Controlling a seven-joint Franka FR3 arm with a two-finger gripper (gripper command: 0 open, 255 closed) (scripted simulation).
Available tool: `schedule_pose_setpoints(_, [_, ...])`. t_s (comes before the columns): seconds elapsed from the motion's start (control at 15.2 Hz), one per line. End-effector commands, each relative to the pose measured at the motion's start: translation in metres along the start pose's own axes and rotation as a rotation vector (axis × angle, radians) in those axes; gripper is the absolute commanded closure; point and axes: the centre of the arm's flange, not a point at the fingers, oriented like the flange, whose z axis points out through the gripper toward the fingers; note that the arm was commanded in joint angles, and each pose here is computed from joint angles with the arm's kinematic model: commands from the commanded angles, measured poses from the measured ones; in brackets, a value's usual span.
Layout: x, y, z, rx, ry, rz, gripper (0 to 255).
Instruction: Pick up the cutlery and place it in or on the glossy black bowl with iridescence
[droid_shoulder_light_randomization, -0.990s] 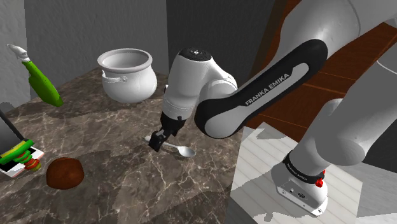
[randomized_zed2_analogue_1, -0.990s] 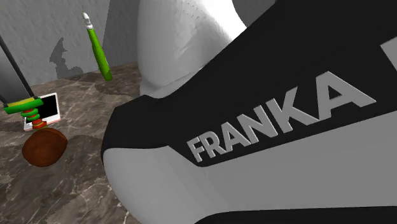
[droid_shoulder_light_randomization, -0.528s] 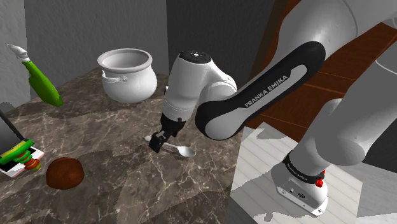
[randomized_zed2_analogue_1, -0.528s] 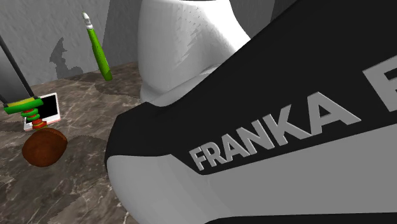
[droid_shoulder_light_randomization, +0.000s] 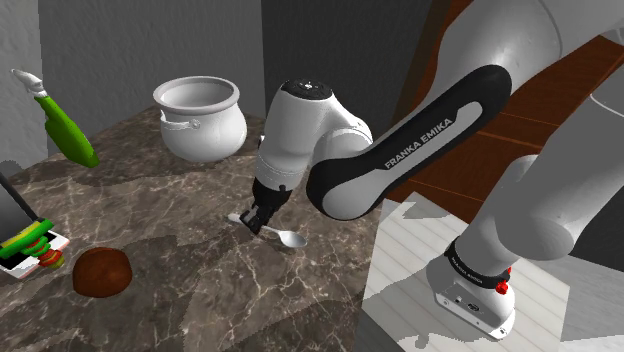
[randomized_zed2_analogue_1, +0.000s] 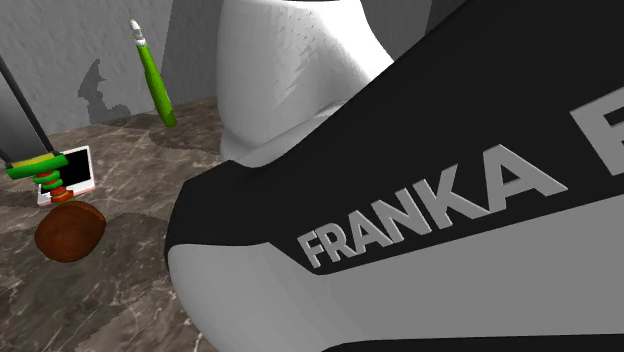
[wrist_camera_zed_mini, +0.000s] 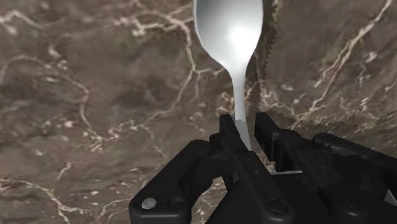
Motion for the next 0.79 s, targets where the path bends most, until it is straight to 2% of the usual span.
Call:
schedule_pose_setpoints(0.0, [0.0,0.0,0.0,0.0,0.0,0.0,255])
schedule_pose_setpoints(0.73, [0.012,-0.006,-0.051,0.0,0.0,0.0,255])
